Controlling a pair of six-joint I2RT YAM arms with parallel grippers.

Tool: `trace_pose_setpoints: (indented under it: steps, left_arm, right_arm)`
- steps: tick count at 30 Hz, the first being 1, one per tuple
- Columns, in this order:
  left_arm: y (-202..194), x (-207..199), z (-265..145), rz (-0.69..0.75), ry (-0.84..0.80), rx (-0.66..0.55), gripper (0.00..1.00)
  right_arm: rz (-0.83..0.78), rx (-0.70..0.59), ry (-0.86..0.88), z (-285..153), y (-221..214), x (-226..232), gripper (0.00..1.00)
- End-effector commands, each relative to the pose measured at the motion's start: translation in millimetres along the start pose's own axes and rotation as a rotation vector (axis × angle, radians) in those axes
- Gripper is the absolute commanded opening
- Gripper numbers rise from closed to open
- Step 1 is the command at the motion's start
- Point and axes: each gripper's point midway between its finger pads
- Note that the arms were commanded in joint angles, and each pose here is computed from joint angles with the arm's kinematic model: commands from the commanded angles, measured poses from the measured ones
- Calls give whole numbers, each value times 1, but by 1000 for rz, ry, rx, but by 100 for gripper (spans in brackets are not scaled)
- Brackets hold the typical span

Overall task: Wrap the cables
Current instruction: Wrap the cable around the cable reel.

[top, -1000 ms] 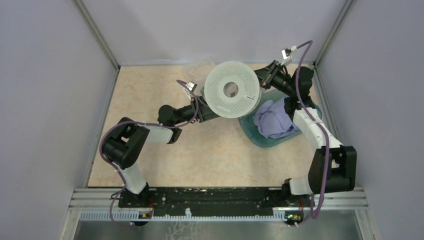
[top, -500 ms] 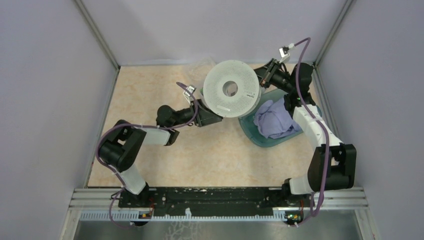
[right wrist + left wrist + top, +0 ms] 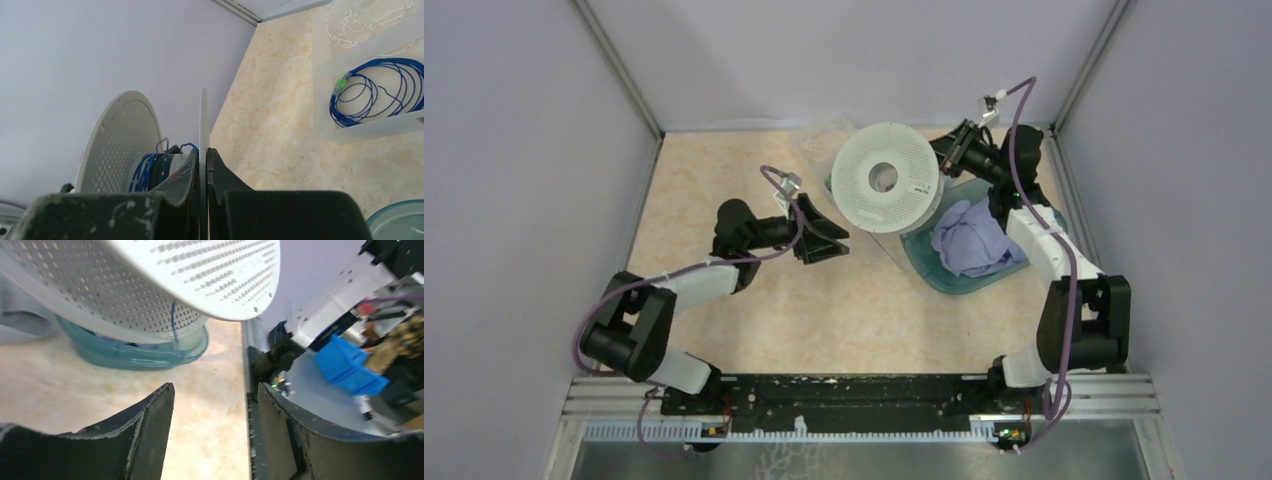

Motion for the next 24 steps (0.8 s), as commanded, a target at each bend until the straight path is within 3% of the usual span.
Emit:
trace_pose_setpoints:
  steps: [1,9,16,24]
  left_arm:
    - [-9,7,-28,174,8,158,69]
    - [-19,3,-68,370,103,413,72]
    - [3,30,-86,518,350,396,71]
    - [50,63,-104,617,520,333,72]
  right_arm:
    - [-51,-52,29,7,16,7,0]
    - [13,21,12,25,-17,-24,0]
    - [-34,41,58,34,-17,-3,0]
    - [-291,76,32,18,2,36,0]
Point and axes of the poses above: each gripper's point midway between its finger pads, its own z axis out along the fingers, its own x axis along the line the jaws close on, y = z × x, and after that the axes turned 6 degrees about -z, right-handed
